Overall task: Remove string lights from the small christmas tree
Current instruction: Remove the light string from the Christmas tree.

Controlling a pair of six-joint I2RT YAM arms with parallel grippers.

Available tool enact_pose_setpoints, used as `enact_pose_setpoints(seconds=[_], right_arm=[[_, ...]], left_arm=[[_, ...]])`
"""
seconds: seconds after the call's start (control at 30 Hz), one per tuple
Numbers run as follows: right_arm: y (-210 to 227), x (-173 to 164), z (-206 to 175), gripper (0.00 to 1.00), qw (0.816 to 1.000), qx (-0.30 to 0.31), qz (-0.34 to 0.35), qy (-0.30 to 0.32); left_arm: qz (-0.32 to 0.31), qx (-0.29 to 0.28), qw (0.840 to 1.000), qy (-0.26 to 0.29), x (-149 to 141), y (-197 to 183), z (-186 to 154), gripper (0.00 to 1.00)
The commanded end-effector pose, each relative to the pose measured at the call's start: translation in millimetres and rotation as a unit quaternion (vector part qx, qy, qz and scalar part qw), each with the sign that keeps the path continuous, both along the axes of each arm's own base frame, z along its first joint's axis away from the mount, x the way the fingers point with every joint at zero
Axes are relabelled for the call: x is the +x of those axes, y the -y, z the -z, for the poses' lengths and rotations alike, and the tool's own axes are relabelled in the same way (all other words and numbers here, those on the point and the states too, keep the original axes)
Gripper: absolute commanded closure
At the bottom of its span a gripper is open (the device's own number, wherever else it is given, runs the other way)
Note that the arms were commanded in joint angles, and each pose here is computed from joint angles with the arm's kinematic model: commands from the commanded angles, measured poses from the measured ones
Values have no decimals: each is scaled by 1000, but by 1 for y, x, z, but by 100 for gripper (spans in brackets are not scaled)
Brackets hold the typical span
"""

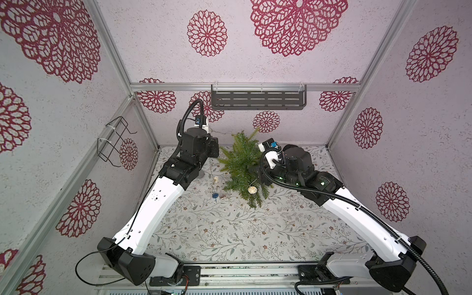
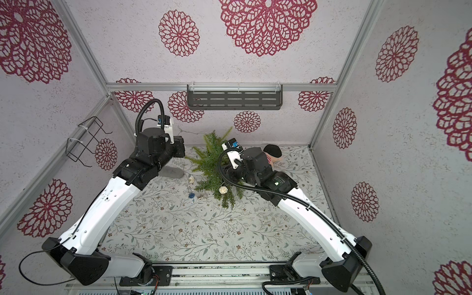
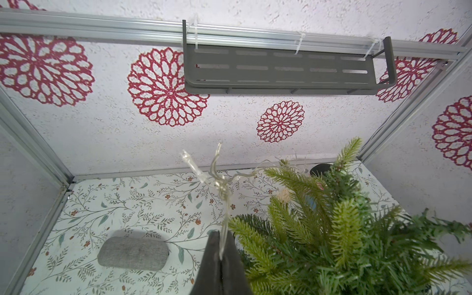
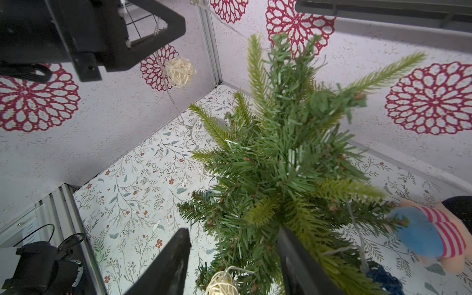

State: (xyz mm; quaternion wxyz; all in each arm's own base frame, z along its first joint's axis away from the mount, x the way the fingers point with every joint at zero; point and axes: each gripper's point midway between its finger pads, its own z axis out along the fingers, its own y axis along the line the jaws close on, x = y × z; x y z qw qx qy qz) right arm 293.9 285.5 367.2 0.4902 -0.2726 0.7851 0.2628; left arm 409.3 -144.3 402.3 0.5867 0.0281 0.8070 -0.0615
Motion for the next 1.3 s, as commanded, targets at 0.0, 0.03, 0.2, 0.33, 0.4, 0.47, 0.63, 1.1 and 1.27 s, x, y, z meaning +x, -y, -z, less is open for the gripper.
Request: enact_pose_setpoints(seconds=[0.0,0.03,0.2,0.33,0.4,0.47,0.63,1.1,1.27], right_arm=[[17,-3,-34,41,999,24,14,36],[19,-2,-35,41,999,25,16,37],[31,3,-35,40,998,27,31,42],[39,10,-37,40,998,31,41,42],[42,13,-38,40,998,34,43,42],[45,15,-39,40,997,37,44,43],[49,18,-41,40,997,42,46,44],[56,27,-46,40,997,52,43,47],[58,32,-44,39,997,55,42,44]], left_arm=[[-4,25,1000,14,-5,-12,-13,100],[-5,28,1000,14,-7,-14,-14,100],[-1,38,999,-1,-10,-25,-9,100],[-5,46,999,-9,-1,-31,-4,100],[-4,52,999,-6,4,-33,-6,100],[-8,59,998,1,11,-37,-9,100],[1,70,997,19,28,-38,-17,100],[7,87,992,95,73,-32,-34,100],[2,84,989,123,84,-30,-40,100]])
